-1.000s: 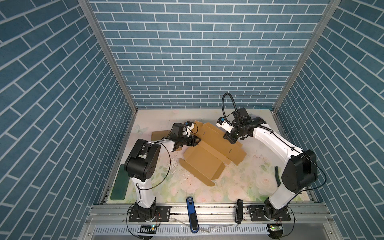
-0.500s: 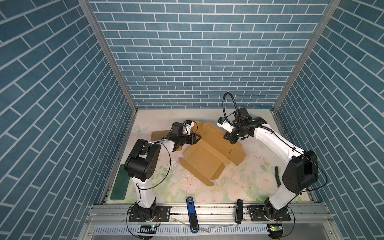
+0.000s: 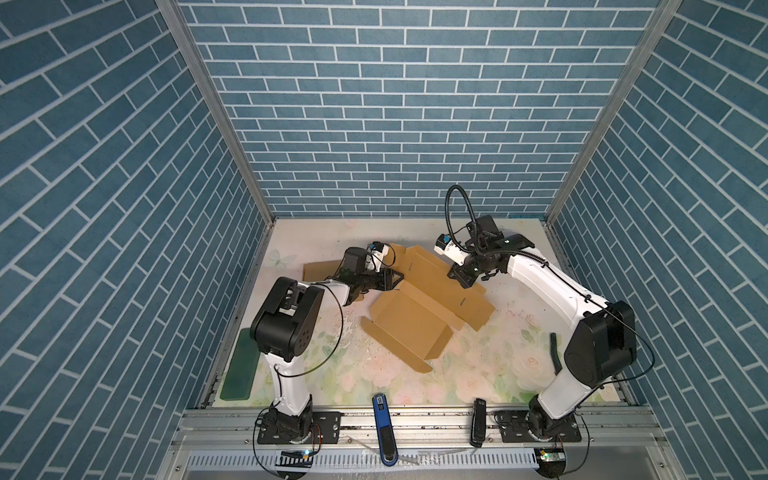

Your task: Fold the paper box

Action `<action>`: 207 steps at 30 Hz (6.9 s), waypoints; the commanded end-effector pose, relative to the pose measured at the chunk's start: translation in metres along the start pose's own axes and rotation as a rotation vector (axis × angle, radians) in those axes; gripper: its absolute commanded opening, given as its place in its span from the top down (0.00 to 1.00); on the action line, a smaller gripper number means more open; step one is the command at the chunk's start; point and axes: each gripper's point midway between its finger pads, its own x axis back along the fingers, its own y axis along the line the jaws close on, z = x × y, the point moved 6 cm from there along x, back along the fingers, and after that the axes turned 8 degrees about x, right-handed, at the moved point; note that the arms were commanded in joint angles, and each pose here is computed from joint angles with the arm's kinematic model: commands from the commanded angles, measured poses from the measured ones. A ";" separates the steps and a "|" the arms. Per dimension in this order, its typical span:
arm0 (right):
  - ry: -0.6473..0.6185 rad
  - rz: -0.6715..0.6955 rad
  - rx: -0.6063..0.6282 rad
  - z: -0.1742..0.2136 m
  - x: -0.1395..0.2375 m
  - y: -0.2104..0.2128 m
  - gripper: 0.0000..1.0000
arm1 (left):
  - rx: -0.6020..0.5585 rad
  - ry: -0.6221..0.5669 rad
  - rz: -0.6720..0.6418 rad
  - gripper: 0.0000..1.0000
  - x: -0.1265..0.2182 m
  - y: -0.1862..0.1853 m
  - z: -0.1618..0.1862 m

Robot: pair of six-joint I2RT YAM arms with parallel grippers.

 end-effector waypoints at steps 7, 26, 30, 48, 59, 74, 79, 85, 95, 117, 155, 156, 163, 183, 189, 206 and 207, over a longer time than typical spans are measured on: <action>-0.094 0.033 -0.010 -0.018 0.005 -0.007 1.00 | 0.016 0.058 0.123 0.49 -0.026 -0.024 0.022; 0.052 0.059 0.041 0.005 -0.005 -0.007 1.00 | -0.034 0.006 0.054 0.47 0.014 -0.060 0.004; 0.056 0.053 0.048 0.008 -0.007 -0.006 1.00 | -0.077 0.002 0.016 0.45 0.049 -0.065 -0.008; 0.045 0.038 0.076 0.009 -0.008 -0.003 1.00 | -0.240 -0.008 -0.096 0.39 0.055 -0.030 -0.052; 0.043 0.035 0.076 0.007 -0.009 -0.004 1.00 | -0.323 -0.001 -0.066 0.40 0.028 -0.031 -0.071; 0.035 0.046 0.079 0.001 -0.009 -0.008 1.00 | -0.337 0.044 -0.062 0.82 0.006 -0.042 -0.055; 0.028 0.051 0.078 -0.001 -0.011 -0.011 1.00 | -0.313 0.023 -0.063 0.90 0.008 -0.046 -0.051; 0.024 0.056 0.076 -0.004 -0.015 -0.012 1.00 | -0.269 -0.001 -0.072 0.92 0.001 -0.054 -0.036; 0.063 0.072 0.111 -0.004 -0.022 -0.006 1.00 | -0.210 -0.137 -0.246 0.97 0.002 -0.041 -0.025; -0.140 0.413 -0.241 -0.052 0.036 -0.046 0.45 | -0.255 -0.270 -0.348 1.00 0.025 -0.020 -0.006; -0.718 0.244 -1.820 -0.068 -0.031 -0.066 0.39 | -0.288 -0.270 -0.298 1.00 0.023 -0.020 0.004; -0.720 0.249 -1.824 -0.067 -0.033 -0.068 0.39 | -0.291 -0.268 -0.297 1.00 0.023 -0.020 0.004; -0.718 0.227 -1.854 -0.056 -0.050 -0.077 0.53 | -0.288 -0.255 -0.296 1.00 0.019 -0.018 0.005; -0.678 0.164 -1.877 -0.043 -0.075 -0.068 0.68 | -0.284 -0.235 -0.298 1.00 0.014 -0.018 0.002; -0.651 0.153 -1.889 -0.037 -0.085 -0.061 0.74 | -0.285 -0.240 -0.306 1.00 0.015 -0.020 -0.003; -0.652 0.176 -1.888 -0.004 -0.090 -0.038 1.00 | -0.224 -0.251 -0.308 0.88 0.013 -0.023 -0.012; -0.661 0.177 -1.885 -0.003 -0.090 -0.037 1.00 | -0.218 -0.251 -0.295 0.83 0.013 -0.025 -0.012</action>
